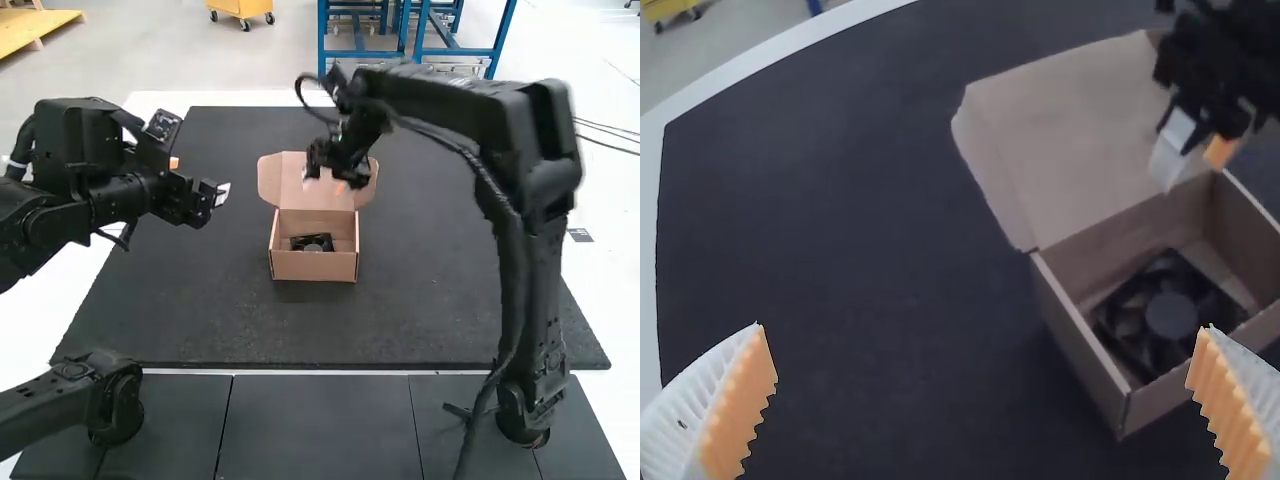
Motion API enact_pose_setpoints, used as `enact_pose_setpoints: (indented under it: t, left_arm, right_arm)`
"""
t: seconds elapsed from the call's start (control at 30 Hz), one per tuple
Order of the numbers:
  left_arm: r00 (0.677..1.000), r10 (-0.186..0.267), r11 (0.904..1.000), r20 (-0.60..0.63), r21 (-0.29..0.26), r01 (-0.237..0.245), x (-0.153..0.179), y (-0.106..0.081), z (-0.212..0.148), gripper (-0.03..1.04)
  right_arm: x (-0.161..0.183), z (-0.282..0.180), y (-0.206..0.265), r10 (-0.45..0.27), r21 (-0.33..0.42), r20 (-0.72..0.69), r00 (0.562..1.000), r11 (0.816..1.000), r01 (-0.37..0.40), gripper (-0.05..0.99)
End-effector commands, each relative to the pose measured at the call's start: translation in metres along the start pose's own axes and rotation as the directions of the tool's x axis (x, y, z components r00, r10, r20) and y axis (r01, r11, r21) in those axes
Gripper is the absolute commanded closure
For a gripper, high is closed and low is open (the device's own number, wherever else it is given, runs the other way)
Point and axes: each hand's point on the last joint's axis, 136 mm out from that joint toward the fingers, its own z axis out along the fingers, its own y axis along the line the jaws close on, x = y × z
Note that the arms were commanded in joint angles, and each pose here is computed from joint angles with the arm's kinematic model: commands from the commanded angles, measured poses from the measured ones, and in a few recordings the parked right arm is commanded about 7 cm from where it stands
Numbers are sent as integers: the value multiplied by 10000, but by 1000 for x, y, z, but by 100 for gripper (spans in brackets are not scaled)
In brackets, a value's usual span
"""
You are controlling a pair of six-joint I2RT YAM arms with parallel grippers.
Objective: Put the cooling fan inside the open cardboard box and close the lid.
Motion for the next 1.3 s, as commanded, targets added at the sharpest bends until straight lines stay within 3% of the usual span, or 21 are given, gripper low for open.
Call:
enact_pose_setpoints:
  t: [0.0,0.1,0.17,0.47,0.53,0.67,0.7,0.77,0.97,1.2,1.27]
  left_arm:
    - [10000,9,10000,-56,-97,-10,-5,3,8,4]
    - [9997,-130,9999,-185,-47,129,-7,2,20,4]
    - [9990,-314,9995,-308,-46,313,-7,2,27,4]
    - [9859,-1425,9897,-879,12,1432,-4,-1,53,4]
    - [9799,-1805,9835,-850,2,1812,-4,0,54,4]
    - [9446,-3063,9514,-1178,-49,3079,13,2,58,4]
    - [9386,-3233,9461,-1207,-193,3234,17,6,59,4]
    - [9289,-3519,9360,-1155,-419,3494,21,13,61,4]
    - [9338,-3579,9321,-41,-616,3570,4,28,70,4]
    - [9372,-3467,9356,-390,-849,3426,13,33,90,4]
    - [9371,-3470,9348,-379,-943,3423,14,37,95,4]
  right_arm:
    - [-12,-51,19,-229,-715,998,9947,9970,301,17]
    - [-6,-77,22,-410,-601,1324,9904,9970,493,10]
    - [3,-88,20,-1144,-412,1332,9845,9918,1208,4]
    - [18,-108,-13,-1655,324,2536,9530,9862,1626,3]
    - [24,-102,-27,-1591,322,2845,9454,9872,1564,3]
    - [15,-104,-43,-1601,356,4630,8718,9861,1622,3]
    - [12,-108,-44,-1630,339,5032,8486,9850,1691,3]
    - [17,-105,-52,-1572,411,5054,8484,9865,1583,3]
    - [21,-93,-72,-983,472,5119,8534,9951,863,3]
    - [5,-100,-77,-1050,531,5758,8108,9944,911,3]
    - [3,-95,-80,-1088,605,5683,8156,9941,904,4]
